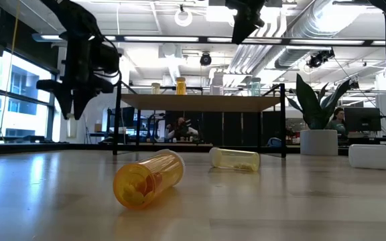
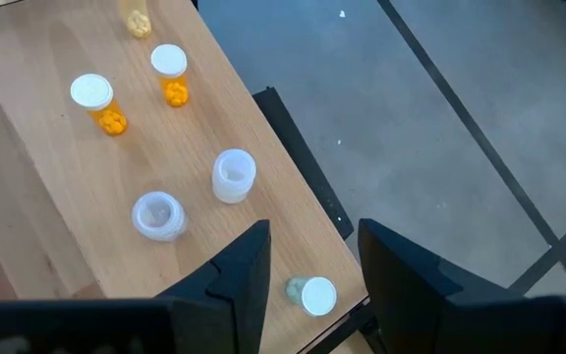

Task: Pick and place medicine bottles onto shelf by color
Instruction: Put the top yellow pill bottle on the shelf and align it to the other yellow pill bottle

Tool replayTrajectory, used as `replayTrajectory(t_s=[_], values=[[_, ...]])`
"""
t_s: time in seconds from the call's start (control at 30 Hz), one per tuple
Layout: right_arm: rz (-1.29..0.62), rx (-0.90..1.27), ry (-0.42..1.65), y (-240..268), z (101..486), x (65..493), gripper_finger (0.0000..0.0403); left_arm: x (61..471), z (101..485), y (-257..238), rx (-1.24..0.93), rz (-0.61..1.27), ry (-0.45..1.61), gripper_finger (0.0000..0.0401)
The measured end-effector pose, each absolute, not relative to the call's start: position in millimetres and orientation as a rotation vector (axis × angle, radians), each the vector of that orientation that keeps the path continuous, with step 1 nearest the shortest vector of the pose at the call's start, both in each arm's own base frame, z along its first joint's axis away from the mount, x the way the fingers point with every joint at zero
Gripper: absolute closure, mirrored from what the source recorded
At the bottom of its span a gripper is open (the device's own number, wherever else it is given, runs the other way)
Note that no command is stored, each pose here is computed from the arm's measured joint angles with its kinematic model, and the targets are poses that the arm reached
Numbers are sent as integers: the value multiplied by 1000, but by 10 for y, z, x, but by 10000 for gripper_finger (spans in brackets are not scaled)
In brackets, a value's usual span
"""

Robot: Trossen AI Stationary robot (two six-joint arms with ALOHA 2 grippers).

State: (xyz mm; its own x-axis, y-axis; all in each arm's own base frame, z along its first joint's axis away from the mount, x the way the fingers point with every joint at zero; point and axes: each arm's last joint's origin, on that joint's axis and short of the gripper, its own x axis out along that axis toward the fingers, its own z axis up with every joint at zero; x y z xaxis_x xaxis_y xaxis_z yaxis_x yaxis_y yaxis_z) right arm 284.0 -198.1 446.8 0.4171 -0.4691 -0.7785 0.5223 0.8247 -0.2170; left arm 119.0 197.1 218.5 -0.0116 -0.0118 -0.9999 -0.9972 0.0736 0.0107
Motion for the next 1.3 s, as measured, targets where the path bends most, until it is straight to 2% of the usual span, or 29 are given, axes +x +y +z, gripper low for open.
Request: replayTrajectory(t_s=[0.33, 0.53, 0.83, 1.3], values=[[-622, 62, 956, -1980, 4468, 2841, 256, 1187, 2318, 1985, -1175, 1149, 1268, 282], [-622, 62, 956, -1980, 4468, 2841, 256, 1316, 2546, 1970, -1143, 1132, 1245, 282], [-621, 59, 956, -1981, 4468, 2842, 256, 1505, 3065, 1938, -1024, 1128, 1167, 282], [-623, 62, 954, -1981, 4469, 2843, 256, 1668, 3928, 1838, -837, 1078, 901, 282]])
